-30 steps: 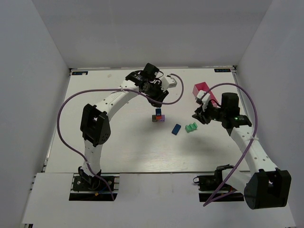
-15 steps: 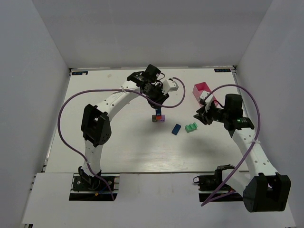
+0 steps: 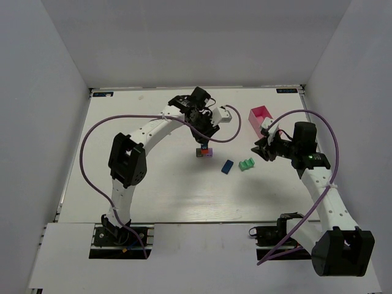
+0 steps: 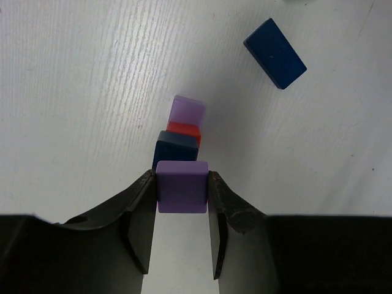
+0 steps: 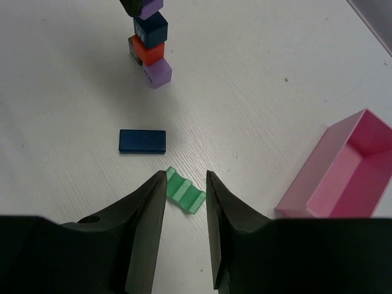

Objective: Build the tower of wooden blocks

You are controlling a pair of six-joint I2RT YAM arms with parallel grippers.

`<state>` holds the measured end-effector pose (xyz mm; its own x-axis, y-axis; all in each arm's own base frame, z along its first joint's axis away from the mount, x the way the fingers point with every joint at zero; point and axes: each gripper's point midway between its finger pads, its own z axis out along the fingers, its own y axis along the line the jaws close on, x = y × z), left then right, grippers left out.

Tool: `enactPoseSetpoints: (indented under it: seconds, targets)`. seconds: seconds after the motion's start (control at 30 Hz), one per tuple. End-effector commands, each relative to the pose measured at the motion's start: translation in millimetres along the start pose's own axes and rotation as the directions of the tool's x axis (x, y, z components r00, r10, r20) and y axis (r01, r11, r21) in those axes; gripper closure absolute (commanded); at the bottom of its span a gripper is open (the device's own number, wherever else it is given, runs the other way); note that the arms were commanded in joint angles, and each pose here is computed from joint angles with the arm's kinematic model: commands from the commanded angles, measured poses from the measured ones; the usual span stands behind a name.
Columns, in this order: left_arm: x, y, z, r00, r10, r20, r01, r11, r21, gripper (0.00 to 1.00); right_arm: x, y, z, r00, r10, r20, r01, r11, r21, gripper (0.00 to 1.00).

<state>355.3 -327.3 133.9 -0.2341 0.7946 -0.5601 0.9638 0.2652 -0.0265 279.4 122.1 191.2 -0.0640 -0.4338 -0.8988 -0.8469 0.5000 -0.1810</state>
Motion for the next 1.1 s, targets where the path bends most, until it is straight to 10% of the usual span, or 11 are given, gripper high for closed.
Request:
enactPoseSetpoints:
  seconds: [0.0,1.07]
  targets:
    - [-11,-2,-6,0.999,0.042,0.016,-0.042,0.999,-0.012,0.9,-3,4,-1,1.0,-0.01,0.026,0.011,1.0,-0.019,0.62]
    - [-17,11,-12,0.99,0.14,0.023,-0.139,0.99,-0.039,0.87,1,9,-2,0.999,-0.002,0.042,0.004,0.999,-0.052,0.62]
